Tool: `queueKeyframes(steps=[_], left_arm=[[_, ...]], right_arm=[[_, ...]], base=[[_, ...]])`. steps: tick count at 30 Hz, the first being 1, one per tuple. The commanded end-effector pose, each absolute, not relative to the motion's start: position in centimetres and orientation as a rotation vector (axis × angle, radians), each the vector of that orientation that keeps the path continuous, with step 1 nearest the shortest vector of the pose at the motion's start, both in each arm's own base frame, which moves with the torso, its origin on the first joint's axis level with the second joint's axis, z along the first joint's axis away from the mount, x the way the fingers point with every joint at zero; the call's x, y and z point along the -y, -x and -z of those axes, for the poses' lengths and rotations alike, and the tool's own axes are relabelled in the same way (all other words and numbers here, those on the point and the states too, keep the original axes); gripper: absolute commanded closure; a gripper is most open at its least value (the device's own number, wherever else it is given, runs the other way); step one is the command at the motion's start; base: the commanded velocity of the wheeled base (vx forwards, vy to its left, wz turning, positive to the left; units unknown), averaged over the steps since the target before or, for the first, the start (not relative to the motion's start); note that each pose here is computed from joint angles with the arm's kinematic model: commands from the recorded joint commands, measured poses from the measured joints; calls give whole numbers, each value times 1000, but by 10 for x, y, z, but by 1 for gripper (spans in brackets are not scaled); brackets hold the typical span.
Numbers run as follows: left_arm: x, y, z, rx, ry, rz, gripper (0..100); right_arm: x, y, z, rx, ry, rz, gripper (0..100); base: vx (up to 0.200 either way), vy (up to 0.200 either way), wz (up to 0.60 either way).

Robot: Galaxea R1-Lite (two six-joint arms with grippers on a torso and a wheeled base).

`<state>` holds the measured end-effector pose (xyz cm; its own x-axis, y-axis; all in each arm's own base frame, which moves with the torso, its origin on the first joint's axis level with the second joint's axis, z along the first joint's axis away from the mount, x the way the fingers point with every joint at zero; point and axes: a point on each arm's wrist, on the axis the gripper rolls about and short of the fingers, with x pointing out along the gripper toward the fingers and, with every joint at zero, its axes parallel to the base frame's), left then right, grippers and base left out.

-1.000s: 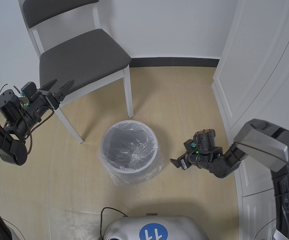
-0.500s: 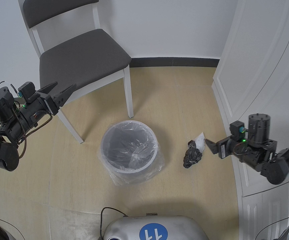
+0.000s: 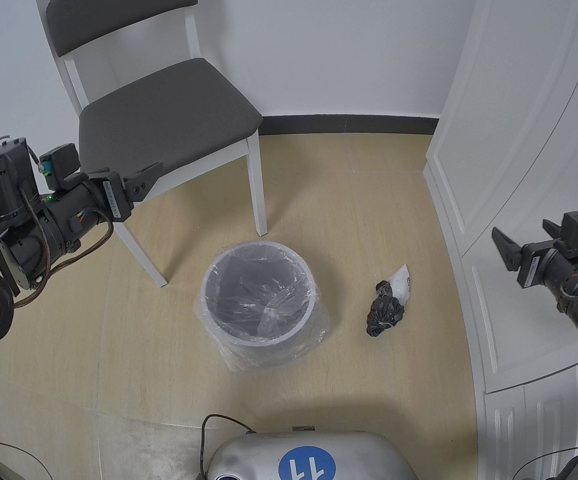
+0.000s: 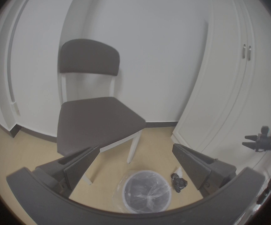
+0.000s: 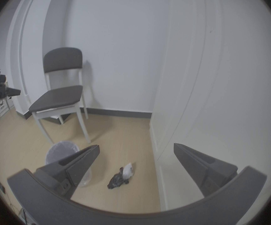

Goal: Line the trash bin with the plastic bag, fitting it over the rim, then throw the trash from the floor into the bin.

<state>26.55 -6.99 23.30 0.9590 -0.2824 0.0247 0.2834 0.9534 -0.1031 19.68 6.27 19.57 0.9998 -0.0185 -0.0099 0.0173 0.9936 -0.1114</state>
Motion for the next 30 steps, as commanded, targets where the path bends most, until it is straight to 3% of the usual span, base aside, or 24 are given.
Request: queueKeyframes(steps=[1,7,10,18,30], left_arm=[[90,-239,-258,83,85,368,0],[91,-217,-268,127,98,403,0],[86,-206,-273,142,99,402,0],[85,-207,-268,69,86,394,0],[78,-205,-255,103,-66,361,0]], right_arm=[[-52,-185,-222,95,67,86,0],[-42,-215,-209,-38,100,92,0],[-36,-231,-192,-153,24,57,0],[-34,-272,-170,-265,-127,-2,0],[-44,-291,-138,-380,-142,-34,0]], base=[[0,0,0],[-100,-200,0],[0,-200,0],[0,0,0],[0,0,0]])
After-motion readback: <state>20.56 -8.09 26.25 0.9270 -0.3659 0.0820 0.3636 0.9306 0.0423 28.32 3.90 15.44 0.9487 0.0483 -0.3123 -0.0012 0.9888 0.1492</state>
